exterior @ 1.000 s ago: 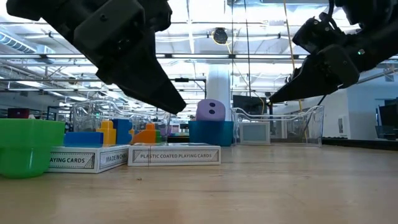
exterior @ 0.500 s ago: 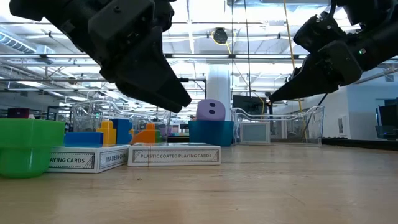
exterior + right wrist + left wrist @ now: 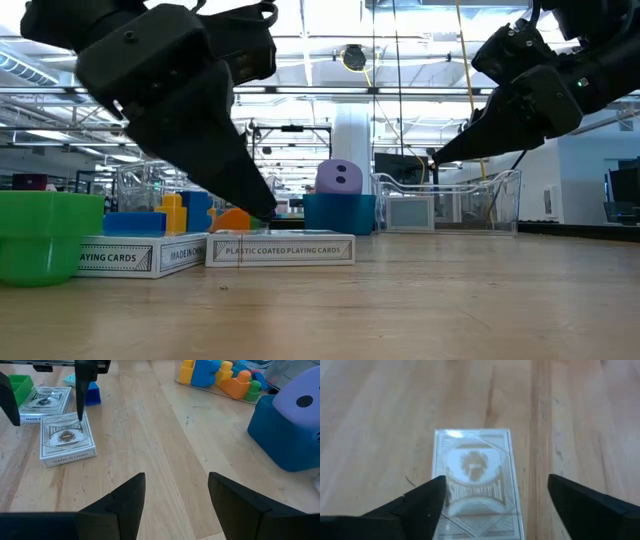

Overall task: Pick & Place Toys
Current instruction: Put the brown playing cards into the right transparent bin

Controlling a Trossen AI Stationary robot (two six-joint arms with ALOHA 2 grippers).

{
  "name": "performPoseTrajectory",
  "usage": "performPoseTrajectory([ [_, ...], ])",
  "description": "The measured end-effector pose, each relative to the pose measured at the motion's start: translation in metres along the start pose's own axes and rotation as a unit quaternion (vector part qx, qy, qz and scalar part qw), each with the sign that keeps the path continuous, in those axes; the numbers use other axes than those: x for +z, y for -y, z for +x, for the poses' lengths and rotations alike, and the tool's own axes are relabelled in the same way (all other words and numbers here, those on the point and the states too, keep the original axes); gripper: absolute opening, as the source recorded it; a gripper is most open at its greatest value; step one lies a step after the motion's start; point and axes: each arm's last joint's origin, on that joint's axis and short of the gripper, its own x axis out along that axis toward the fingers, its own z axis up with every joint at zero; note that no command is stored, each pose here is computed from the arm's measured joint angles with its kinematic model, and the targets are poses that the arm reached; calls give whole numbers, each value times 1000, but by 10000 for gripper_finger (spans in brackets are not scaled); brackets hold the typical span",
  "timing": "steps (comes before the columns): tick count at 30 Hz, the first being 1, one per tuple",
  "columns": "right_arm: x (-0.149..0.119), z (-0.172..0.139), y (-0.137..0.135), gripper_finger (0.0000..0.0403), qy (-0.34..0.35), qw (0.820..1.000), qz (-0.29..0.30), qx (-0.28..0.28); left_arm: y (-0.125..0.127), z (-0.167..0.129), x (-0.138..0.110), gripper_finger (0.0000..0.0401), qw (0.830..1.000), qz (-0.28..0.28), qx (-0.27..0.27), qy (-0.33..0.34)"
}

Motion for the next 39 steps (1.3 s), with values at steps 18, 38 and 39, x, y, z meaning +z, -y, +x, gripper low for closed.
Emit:
performPoseTrajectory([
  [18,0,0,0,210,0,1000,0,0,-8,5,-1,399,1000,5,15,-15],
  [38,0,0,0,210,-1,1000,-1,0,-9,21,-12,399,999,-11,22,-29],
  [39,0,0,0,210,-1,1000,-1,0,-9,21,-13,399,999,-14,22,-30],
])
